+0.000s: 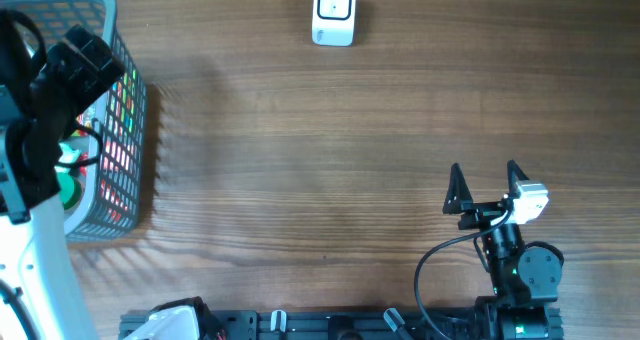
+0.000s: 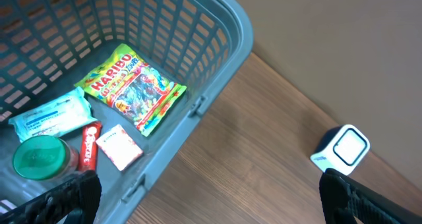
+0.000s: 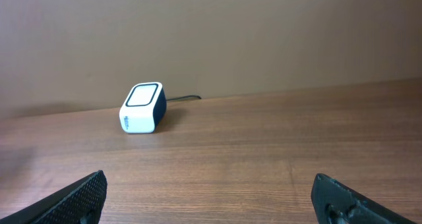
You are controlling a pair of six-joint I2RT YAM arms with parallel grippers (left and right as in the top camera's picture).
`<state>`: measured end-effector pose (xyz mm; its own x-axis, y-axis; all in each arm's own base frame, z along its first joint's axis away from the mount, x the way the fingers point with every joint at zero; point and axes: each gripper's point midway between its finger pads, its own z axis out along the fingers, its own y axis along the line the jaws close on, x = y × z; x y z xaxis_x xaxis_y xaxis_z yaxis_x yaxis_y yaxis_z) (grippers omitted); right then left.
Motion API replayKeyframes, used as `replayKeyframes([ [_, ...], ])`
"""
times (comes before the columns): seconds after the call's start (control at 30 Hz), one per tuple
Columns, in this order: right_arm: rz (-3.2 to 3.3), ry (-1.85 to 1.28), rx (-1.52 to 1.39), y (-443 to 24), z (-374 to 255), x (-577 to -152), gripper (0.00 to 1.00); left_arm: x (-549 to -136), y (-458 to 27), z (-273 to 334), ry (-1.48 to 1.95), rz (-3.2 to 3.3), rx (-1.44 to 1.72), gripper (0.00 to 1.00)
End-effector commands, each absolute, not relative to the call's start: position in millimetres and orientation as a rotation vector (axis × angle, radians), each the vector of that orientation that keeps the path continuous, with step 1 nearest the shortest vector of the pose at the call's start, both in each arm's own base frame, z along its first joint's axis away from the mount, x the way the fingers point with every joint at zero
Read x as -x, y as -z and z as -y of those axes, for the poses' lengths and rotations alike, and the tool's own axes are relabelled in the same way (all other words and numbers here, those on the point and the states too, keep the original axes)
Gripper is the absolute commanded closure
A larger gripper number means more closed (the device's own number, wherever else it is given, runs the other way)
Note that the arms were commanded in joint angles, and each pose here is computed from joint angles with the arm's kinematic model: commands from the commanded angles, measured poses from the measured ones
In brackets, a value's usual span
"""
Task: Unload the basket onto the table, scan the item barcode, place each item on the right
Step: 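Reach the left gripper into the basket and grasp the green-lidded jar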
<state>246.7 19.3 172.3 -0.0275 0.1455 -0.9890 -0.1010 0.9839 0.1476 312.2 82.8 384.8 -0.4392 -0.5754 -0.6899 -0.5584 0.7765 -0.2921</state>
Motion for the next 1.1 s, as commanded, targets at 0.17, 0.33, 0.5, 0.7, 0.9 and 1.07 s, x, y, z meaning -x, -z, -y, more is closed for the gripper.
replayKeyframes([
  [0.17,-1.583,-0.182,-0.025,-172.8,-19.4,-246.7,0.0,-240.8,-333.5,-178.2,-0.211,-1.745,1.843,0.0],
  [0.33,-1.583,-0.183,-0.024,-172.8,-19.4,-246.6,0.0,-216.1,-289.8,-212.6,-0.284,-1.667,2.184,0.0],
  [0.5,-1.583,-0.183,-0.024,-172.8,-19.4,-246.6,0.0,-230.6,-253.9,-237.6,-0.337,-1.694,2.275,0.0],
  [0.7,-1.582,-0.182,-0.024,-172.9,-19.4,-246.6,0.0,-246.3,-217.7,-249.6,-0.384,-1.76,2.329,0.0],
  [0.9,-1.583,-0.183,-0.024,-172.8,-19.4,-246.6,0.0,-245.8,-163.4,-250.8,-0.427,-1.826,2.372,0.0],
  [1.07,-1.582,-0.183,-0.024,-172.9,-19.4,-246.6,0.01,-242.4,-130.7,-248.3,-0.442,-1.848,2.384,0.0],
])
